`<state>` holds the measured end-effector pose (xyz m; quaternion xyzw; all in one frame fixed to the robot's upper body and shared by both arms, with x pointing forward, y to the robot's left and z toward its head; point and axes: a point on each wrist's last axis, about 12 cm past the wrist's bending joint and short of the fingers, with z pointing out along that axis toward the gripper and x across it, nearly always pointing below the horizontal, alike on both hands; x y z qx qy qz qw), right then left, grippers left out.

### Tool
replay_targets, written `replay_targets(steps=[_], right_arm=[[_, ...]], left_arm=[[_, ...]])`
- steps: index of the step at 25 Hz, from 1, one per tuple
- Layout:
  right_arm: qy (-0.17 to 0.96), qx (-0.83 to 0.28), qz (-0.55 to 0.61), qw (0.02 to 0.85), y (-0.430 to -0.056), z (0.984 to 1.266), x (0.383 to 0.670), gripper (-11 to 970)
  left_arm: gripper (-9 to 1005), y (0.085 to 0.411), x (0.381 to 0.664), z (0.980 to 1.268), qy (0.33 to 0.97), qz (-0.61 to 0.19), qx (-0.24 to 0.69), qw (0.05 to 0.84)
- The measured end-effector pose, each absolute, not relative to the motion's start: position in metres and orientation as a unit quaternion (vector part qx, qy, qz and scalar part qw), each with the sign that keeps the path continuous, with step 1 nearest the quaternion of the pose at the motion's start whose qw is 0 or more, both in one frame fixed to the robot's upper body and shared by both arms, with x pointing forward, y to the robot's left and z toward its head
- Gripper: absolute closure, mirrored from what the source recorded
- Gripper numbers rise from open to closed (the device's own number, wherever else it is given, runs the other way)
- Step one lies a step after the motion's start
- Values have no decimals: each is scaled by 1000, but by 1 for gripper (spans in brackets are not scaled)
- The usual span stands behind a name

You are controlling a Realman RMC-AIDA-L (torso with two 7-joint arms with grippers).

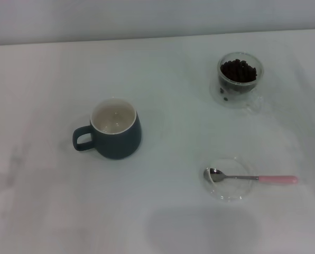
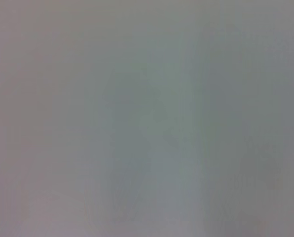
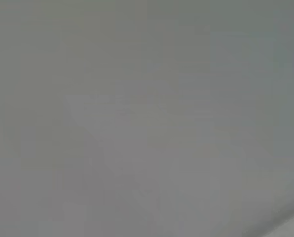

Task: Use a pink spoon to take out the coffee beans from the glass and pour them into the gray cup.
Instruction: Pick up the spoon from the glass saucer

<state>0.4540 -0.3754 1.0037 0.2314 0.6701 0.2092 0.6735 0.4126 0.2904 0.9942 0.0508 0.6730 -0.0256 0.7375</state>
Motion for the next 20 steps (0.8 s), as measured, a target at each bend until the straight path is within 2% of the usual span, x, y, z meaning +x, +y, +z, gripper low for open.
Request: replay_targets(steps=[4, 5, 6, 9, 16, 20], right_arm=[[657, 265, 261, 656, -379, 998, 415, 133], [657, 265, 261, 656, -379, 998, 415, 133], [657, 273, 291, 640, -373, 993, 390, 134], [664, 277, 323, 615, -357, 986, 364, 135], [689, 262, 349, 579, -316, 976, 333, 138], [698, 257, 350, 569, -302, 973, 325, 140]], left_arm=[[145, 308, 421, 997, 669, -14, -24, 743], [146, 310, 423, 998, 668, -12, -31, 743], [146, 312, 427, 999, 667, -9, -37, 744], [146, 313, 436, 1001, 664, -6, -44, 746], [146, 306, 456, 1008, 657, -19, -34, 753], [145, 302, 464, 1011, 653, -28, -26, 756]])
